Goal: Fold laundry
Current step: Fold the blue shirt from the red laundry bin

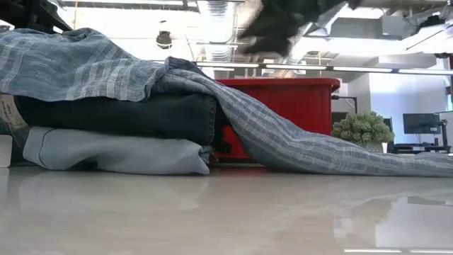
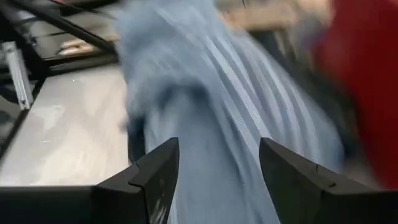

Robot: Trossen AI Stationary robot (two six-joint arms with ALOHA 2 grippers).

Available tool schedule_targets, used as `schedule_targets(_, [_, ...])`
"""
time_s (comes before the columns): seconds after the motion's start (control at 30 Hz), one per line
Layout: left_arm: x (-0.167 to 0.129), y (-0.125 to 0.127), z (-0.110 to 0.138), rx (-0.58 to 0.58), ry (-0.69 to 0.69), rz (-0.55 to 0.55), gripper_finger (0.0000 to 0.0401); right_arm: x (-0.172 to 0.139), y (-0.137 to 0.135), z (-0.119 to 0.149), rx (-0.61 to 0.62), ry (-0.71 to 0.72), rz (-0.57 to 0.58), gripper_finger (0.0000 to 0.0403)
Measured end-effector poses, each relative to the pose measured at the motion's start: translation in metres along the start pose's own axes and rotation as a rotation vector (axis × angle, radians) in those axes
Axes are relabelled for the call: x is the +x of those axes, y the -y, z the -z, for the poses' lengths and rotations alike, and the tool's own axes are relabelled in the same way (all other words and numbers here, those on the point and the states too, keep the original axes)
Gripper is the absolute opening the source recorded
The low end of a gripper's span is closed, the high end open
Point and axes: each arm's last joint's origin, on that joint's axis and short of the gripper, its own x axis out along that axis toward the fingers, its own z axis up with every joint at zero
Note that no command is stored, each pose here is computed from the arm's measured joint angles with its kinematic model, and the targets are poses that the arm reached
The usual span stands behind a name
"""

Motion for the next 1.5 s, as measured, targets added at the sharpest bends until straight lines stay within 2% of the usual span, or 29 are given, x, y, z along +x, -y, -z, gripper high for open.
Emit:
schedule_targets(0.1, [0.000, 0.000, 0.000, 0.002, 0.001, 0.000, 0.0000, 0.028, -0.024, -0.005, -0.250, 0.166, 0.008, 0.0248])
schedule_targets(0.17, [0.000, 0.000, 0.000, -0.003, 0.001, 0.000, 0.0000, 0.044, -0.033, -0.010, -0.413, 0.225, 0.067, 0.0248])
schedule_targets(0.27, [0.000, 0.000, 0.000, -0.010, 0.001, 0.000, 0.0000, 0.071, -0.039, -0.016, -0.635, 0.220, 0.186, 0.0245])
schedule_targets(0.37, [0.000, 0.000, 0.000, -0.014, -0.004, -0.001, 0.0000, 0.096, -0.039, -0.020, -0.759, 0.147, 0.219, 0.0237])
schedule_targets(0.47, [0.000, 0.000, 0.000, -0.024, -0.007, -0.002, 0.0000, 0.107, -0.042, -0.025, -0.797, 0.045, 0.209, 0.0228])
schedule_targets(0.6, [0.000, 0.000, 0.000, -0.024, -0.006, -0.002, 0.0000, 0.103, -0.047, -0.033, -0.825, -0.041, 0.190, 0.0216])
schedule_targets(0.73, [0.000, 0.000, 0.000, -0.018, -0.007, -0.002, 0.0000, 0.090, -0.054, -0.040, -0.884, -0.050, 0.167, 0.0209])
schedule_targets(0.83, [0.000, 0.000, 0.000, -0.009, -0.007, -0.002, 0.0000, 0.089, -0.058, -0.038, -0.899, -0.054, 0.109, 0.0208])
schedule_targets(1.0, [0.000, 0.000, 0.000, -0.010, -0.009, -0.002, 0.0000, 0.108, -0.057, -0.026, -0.968, -0.067, 0.085, 0.0210])
schedule_targets(1.17, [0.000, 0.000, 0.001, -0.011, -0.018, -0.005, 0.0000, 0.117, -0.053, -0.024, -1.000, -0.070, 0.124, 0.0205])
schedule_targets(1.37, [0.000, 0.000, 0.001, -0.024, -0.028, -0.008, 0.0000, 0.120, -0.048, -0.029, -0.985, -0.017, 0.113, 0.0172])
schedule_targets(1.5, [0.000, 0.000, 0.001, -0.027, -0.026, -0.008, 0.0000, 0.120, -0.049, -0.029, -0.999, -0.016, 0.110, 0.0136])
